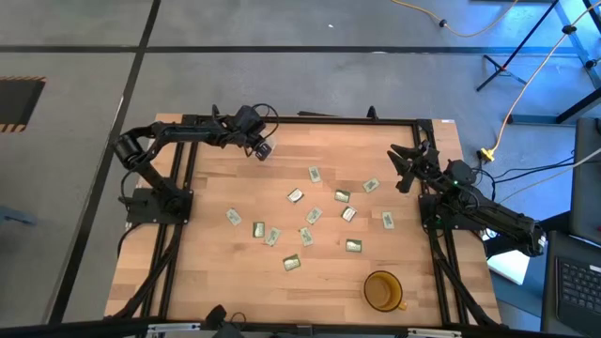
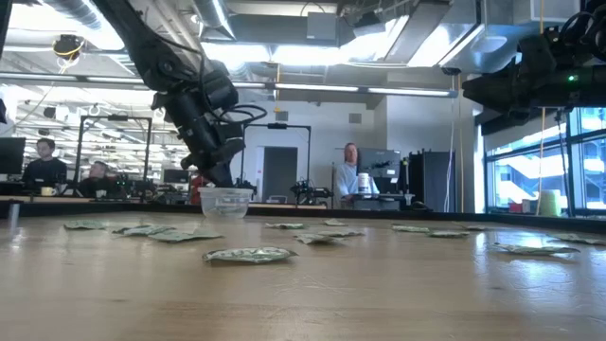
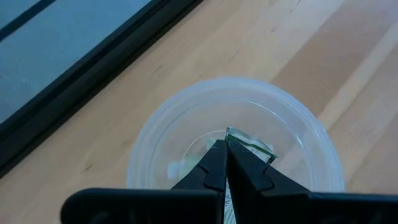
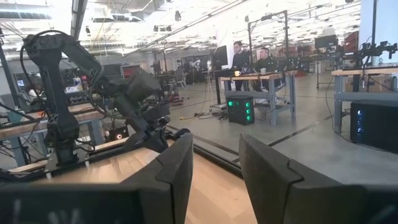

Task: Pick and place Stevia / Truvia into bins
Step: Put the truvia packet into the transparent container

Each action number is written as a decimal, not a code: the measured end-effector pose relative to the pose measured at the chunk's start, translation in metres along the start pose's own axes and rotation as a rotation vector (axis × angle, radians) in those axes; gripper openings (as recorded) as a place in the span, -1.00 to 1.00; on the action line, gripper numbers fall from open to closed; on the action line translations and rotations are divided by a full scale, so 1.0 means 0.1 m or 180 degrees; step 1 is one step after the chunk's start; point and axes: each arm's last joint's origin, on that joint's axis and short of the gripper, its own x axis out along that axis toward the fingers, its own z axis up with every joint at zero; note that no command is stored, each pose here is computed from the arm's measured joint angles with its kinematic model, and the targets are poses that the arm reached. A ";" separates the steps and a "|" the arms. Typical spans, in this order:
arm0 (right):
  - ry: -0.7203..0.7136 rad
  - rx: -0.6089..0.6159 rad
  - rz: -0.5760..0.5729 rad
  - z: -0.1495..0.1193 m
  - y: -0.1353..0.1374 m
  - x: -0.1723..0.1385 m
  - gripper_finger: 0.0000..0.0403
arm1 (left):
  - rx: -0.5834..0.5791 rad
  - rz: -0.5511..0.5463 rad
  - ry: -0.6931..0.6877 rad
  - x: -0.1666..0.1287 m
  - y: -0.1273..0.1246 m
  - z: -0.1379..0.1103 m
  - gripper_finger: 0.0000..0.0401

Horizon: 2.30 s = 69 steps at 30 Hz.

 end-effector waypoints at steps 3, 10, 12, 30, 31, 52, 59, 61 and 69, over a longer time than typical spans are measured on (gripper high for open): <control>0.0001 0.0000 0.0000 0.00 0.00 0.00 -0.33 | 0.0001 0.0001 0.0000 0.00 0.00 0.00 -0.98; 0.0000 0.0000 0.0000 0.00 0.00 0.00 -0.33 | 0.0011 0.0002 0.0000 0.00 0.00 0.00 -0.76; 0.0002 0.0000 0.0000 0.00 0.00 0.00 -0.33 | 0.0012 0.0004 -0.0001 -0.01 0.00 0.01 -0.69; 0.0001 -0.0001 0.0000 0.00 0.00 0.00 -0.33 | 0.1143 -0.1243 -0.0451 -0.37 -0.90 0.31 -0.56; 0.0000 0.0000 0.0000 0.00 0.00 0.00 -0.33 | 0.1203 -0.1289 -0.0414 -0.36 -0.97 0.28 -0.56; 0.0001 0.0011 0.0000 0.00 0.00 0.00 -0.33 | 0.2209 -0.1107 0.0325 0.16 -1.79 -0.44 -0.56; 0.0001 0.0005 0.0002 0.00 0.00 0.00 -0.33 | 0.2235 -0.1102 0.0358 0.20 -1.80 -0.46 -0.68; 0.0001 0.0005 0.0001 0.00 0.00 0.00 -0.33 | 0.2235 -0.1105 0.0354 0.20 -1.80 -0.46 -0.76; 0.0002 0.0003 0.0002 0.00 0.00 0.00 -0.33 | 0.2260 -0.1102 0.0352 0.19 -1.80 -0.46 -0.97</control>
